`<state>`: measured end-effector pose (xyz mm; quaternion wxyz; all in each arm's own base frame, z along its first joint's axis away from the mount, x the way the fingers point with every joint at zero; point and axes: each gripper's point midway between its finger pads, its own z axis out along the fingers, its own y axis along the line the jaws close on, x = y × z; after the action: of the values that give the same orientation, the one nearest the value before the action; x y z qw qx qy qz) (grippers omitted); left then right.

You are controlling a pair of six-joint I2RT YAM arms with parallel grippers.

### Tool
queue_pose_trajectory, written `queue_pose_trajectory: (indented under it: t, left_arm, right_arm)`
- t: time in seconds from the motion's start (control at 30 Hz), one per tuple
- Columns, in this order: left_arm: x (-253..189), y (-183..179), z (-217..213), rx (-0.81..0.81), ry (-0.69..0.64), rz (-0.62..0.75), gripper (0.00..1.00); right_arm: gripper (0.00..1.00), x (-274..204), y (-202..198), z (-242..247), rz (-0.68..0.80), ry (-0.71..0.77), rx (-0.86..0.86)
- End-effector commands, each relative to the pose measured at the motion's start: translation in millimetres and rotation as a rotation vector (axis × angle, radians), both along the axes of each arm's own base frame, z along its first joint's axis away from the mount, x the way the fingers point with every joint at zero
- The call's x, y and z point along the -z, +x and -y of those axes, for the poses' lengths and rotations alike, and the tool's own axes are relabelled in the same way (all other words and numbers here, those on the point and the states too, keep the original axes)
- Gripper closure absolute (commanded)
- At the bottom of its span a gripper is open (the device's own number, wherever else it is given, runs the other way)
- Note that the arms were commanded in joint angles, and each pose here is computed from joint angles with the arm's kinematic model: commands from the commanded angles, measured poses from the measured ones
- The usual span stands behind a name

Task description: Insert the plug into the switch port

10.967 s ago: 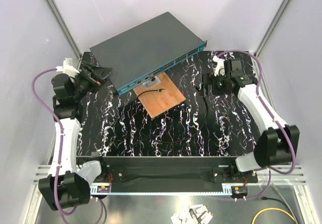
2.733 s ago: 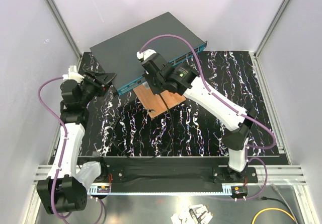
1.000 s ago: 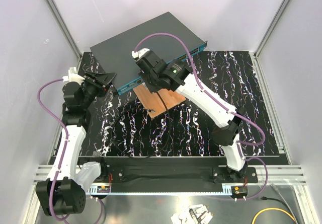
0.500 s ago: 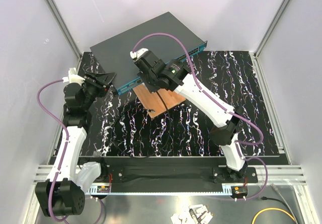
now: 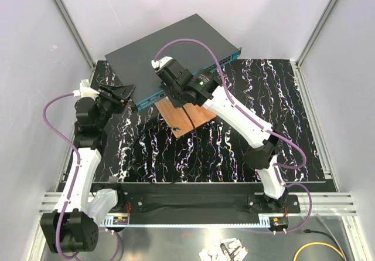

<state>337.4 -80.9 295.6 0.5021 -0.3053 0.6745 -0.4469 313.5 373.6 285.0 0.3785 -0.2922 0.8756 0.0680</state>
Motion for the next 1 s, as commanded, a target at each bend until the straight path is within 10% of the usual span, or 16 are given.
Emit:
queue_pose_trajectory:
  t: [0.0, 0.17, 0.53, 0.97]
  left_arm:
    - [0.2, -24.3, 47.8, 0.259, 0.077, 0.016, 0.89]
    - [-4.2, -24.0, 40.1, 0.251, 0.074, 0.017, 0.76]
    - [-25.5, -31.9, 5.9, 0.183, 0.128, 0.057, 0.13]
    - [-24.3, -67.4, -58.6, 0.204, 0.212, -0.106, 0.01]
  right_arm:
    - [0.77, -44.9, 49.3, -33.4, 0.180, 0.252, 0.046]
    - [0.54, -38.1, 31.6, -10.2, 0.145, 0.236, -0.001]
    - [0.03, -31.6, -15.3, 26.6, 0.131, 0.236, -0.134]
    - [0.00, -99.7, -63.9, 118.4, 0.229, 0.433, -0.120]
